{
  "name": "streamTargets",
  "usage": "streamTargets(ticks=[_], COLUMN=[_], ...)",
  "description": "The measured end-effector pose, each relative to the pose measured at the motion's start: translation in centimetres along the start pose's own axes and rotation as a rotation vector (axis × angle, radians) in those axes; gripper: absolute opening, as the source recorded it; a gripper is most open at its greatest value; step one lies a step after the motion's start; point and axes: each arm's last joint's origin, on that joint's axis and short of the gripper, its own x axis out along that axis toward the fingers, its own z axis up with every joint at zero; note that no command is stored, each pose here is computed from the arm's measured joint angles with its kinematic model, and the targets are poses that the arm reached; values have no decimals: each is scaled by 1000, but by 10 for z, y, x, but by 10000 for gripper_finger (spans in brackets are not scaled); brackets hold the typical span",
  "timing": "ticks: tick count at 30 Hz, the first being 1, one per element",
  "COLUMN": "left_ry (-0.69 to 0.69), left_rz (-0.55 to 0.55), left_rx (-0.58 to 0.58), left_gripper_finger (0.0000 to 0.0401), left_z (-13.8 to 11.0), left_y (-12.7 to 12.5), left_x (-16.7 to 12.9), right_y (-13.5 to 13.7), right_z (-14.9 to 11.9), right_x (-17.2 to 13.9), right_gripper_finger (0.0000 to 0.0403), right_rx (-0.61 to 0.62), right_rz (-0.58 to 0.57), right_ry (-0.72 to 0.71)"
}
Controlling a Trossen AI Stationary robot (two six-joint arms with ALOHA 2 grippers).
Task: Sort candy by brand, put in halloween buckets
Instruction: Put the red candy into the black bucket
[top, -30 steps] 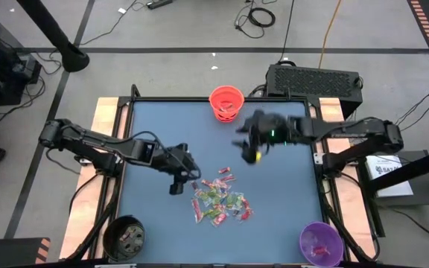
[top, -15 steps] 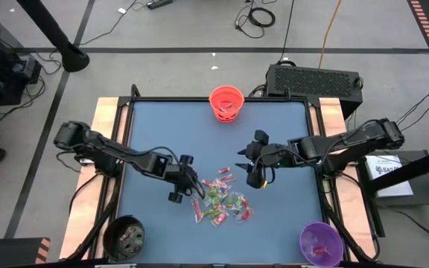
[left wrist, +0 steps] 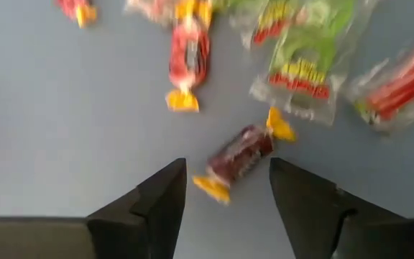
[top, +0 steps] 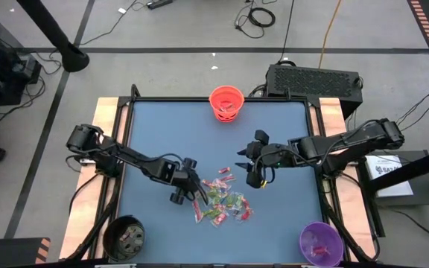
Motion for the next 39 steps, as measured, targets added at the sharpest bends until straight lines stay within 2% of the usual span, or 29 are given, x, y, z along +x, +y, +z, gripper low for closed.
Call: streamTargets(ticks=[7, 13, 22, 28, 33, 39], left_ry=[-26, -23, -23, -26, -36, -35], left_rz=[-45, -70, -81, -78, -62, -55], left_rx=[137, 131, 150, 149, 122, 97], left_gripper_finger=[212, 208, 130, 91, 68, 64], left_z=[2, 2, 1, 1, 3, 3], left_y=[-3, -1, -2, -2, -1, 0], left_x=[6, 12, 12, 13, 12, 12], right_y=[0, 0, 0, 0, 0, 0], right_z=[1, 1, 1, 1, 1, 1], right_x=[0, 0, 0, 0, 0, 0], right_gripper_finger=[168, 168, 169, 169, 169, 169], right_rx=[3, -2, -6, -6, -6, -6], right_rz=[3, 4, 4, 4, 4, 4], right_ry=[-11, -13, -13, -13, -13, -13])
